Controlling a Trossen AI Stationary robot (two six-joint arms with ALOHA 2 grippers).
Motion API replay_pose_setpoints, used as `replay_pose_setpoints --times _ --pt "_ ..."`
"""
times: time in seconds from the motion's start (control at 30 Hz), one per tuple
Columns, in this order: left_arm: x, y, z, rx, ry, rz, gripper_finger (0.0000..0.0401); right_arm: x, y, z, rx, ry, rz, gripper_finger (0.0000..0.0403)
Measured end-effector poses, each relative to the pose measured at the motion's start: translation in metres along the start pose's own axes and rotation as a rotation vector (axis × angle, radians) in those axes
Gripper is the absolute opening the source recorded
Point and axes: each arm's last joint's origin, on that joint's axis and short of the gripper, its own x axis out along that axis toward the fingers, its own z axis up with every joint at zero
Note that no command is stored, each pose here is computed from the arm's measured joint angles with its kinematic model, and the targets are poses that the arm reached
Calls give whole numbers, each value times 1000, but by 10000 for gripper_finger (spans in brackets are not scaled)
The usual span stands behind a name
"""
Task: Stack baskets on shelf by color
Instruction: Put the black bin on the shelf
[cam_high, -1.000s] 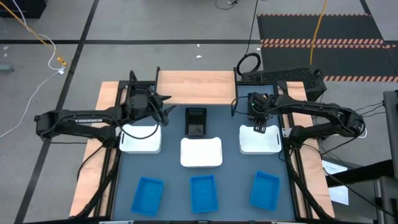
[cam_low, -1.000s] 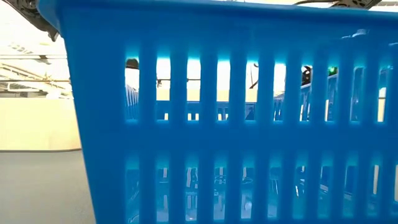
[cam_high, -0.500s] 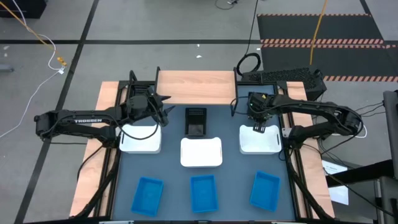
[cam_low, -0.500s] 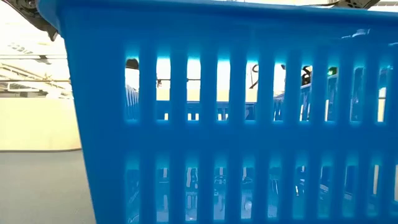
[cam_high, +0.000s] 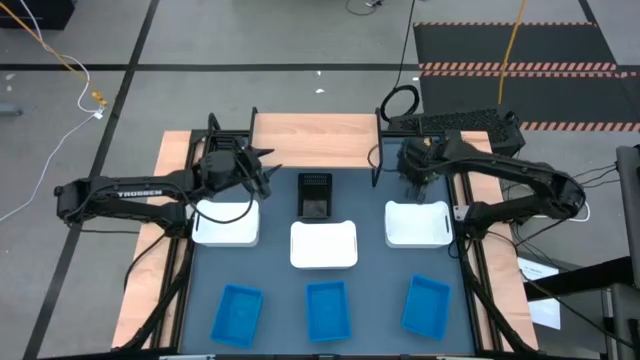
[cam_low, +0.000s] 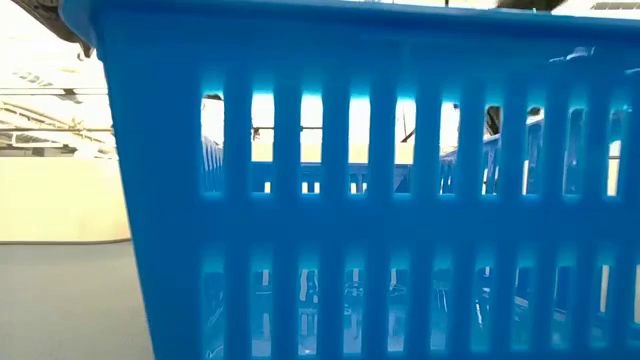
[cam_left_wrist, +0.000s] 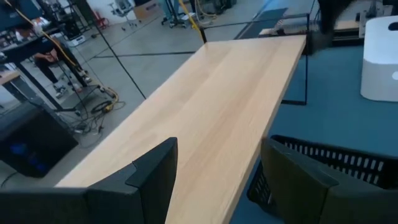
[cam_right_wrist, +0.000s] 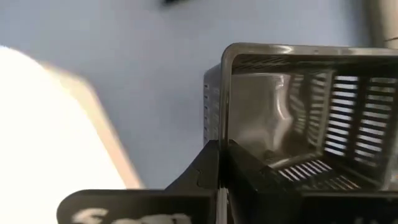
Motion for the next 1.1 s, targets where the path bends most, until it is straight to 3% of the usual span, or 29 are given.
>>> replay_pose_setpoints --times 0.13,0.33,0.47,0.6,0.77,0.87,1.1 --pt "0 1 3 6 -17 5 232 -53 -12 22 -9 -123 -155 3" --pt "0 1 2 -15 -6 5 232 -113 -32 53 -43 -331 -213 3" --pt "-3 3 5 -3 -28 10 232 -132 -41 88 -96 -376 -240 3" --pt "-9 6 9 -12 -60 20 232 -129 -41 132 -220 -308 -223 3" --pt "-18 12 13 -25 -91 39 232 -99 -31 170 -283 -213 20 3" --pt "-21 17 14 -23 -103 58 232 -82 -24 177 -289 -181 133 3" --pt "-20 24 13 5 -94 96 232 -64 -6 175 -296 -98 161 3"
